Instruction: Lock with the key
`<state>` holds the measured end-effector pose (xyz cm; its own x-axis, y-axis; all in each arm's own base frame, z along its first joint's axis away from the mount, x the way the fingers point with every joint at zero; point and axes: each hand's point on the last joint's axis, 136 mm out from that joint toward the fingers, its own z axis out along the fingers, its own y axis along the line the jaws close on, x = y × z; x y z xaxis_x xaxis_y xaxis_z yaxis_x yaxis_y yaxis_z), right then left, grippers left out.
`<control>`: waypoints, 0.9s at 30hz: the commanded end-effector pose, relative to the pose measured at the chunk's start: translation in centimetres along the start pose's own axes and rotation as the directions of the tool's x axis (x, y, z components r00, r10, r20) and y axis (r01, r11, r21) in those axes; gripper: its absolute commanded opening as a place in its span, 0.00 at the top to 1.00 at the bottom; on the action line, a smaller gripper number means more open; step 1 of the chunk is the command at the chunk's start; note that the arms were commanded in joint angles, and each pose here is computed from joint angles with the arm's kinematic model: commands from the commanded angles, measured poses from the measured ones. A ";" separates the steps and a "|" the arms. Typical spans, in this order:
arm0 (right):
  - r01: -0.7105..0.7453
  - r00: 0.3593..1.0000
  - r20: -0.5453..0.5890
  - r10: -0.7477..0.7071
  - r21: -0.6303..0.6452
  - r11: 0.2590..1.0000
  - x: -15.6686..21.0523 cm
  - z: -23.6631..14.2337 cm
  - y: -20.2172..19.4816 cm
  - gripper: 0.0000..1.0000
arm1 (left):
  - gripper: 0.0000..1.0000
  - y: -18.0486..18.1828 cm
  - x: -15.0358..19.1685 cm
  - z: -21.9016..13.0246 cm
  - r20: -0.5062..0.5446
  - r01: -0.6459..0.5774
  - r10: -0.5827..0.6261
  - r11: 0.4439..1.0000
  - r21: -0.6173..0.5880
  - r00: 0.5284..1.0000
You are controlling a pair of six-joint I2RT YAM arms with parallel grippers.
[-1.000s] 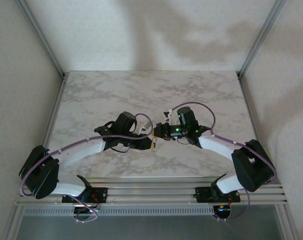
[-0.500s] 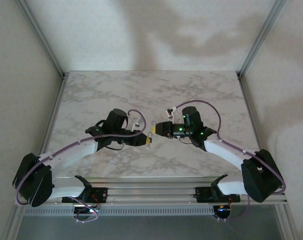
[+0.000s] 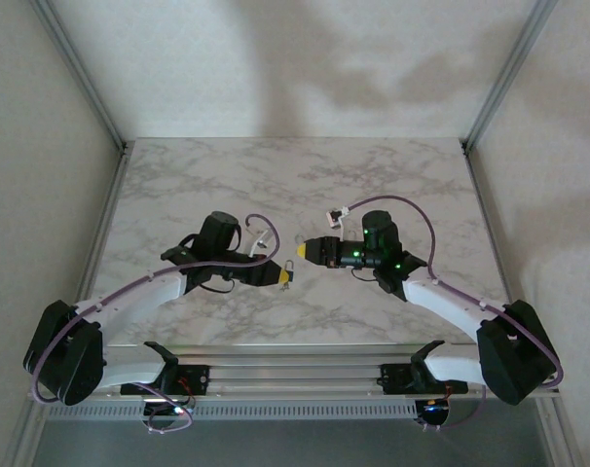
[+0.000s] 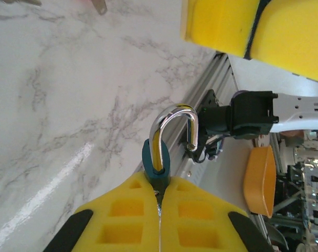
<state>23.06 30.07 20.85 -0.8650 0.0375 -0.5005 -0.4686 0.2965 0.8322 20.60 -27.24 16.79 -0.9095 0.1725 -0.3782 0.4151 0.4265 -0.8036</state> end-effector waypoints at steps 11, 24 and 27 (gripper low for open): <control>0.061 0.994 -0.085 -0.068 -0.090 0.994 1.6 1.8 1.2 0.75 | 1.00 -1.6 0.2 0.2 -0.010 -0.035 0.037 0.994 0.105 0.999; 0.084 0.989 -0.113 -0.094 -0.084 0.993 2.3 2.4 1.3 0.80 | 1.00 -1.5 0.1 -0.1 0.001 -0.040 0.040 0.994 0.099 0.999; 0.089 0.989 -0.108 -0.097 -0.072 0.993 2.3 2.4 1.1 0.82 | 1.00 -1.8 0.3 -0.2 0.000 -0.041 0.042 0.992 0.117 0.999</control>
<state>20.95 32.26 19.29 -0.8523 -0.0842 -0.5162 -0.5200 0.2415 0.8193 20.00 -27.65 17.12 -0.9034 0.1877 -0.3855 0.4286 0.3659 -0.8261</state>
